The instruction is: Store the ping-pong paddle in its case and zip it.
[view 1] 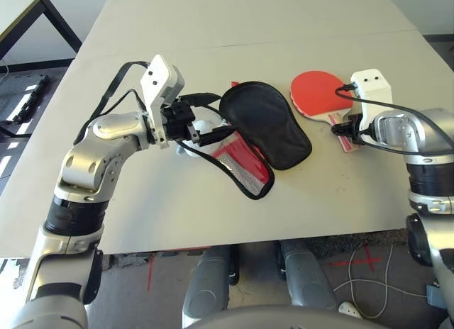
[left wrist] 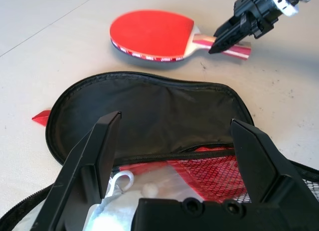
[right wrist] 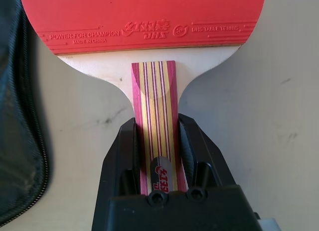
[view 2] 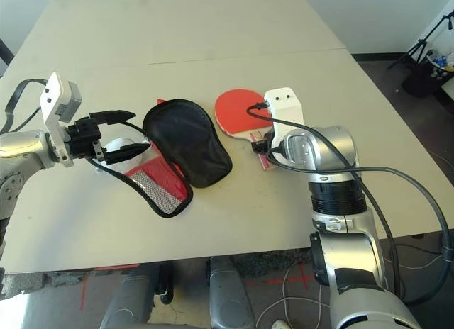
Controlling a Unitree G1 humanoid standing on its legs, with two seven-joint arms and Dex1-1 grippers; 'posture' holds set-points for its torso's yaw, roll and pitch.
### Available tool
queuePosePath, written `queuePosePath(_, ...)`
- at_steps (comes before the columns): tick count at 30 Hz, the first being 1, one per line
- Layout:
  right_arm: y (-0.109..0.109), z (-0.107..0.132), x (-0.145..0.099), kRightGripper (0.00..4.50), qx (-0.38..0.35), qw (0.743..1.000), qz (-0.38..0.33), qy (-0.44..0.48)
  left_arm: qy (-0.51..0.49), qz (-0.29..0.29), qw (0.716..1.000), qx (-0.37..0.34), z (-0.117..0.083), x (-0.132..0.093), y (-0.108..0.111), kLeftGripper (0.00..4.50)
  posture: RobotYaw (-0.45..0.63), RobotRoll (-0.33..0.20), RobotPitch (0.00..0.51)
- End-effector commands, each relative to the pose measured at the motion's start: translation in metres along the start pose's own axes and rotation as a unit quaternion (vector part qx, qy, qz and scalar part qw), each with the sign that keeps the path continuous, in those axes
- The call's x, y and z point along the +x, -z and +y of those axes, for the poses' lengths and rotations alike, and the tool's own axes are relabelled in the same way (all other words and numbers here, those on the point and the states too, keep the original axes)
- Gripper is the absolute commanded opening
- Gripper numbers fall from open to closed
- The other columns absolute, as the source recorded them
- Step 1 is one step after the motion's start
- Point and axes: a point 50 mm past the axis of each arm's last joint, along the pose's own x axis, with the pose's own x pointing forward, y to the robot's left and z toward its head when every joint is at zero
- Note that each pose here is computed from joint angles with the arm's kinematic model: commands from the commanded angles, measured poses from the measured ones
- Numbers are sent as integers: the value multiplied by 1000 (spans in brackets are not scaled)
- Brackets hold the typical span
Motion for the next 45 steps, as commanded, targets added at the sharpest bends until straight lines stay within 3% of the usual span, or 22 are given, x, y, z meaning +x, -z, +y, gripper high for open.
queuePosePath(1,-15,11,-11,1137,-8,999,-43,-21,9,5,1000,5,-3,2,-1,4500,-51,0,198)
queuePosePath(10,-23,82,-12,1137,-46,994,-56,-82,7,5,1000,9,-2,2,-3,4500,-41,0,205)
queuePosePath(18,-17,107,-4,1137,-65,992,-41,-99,0,6,1000,10,-5,0,-2,4500,-19,0,213)
queuePosePath(25,-9,119,3,1137,-60,992,-10,-114,-2,8,1000,6,-8,-1,-1,4500,-8,0,218)
queuePosePath(45,8,121,17,1137,-51,988,48,-140,-3,7,1000,3,-9,2,4,4500,-7,0,215)
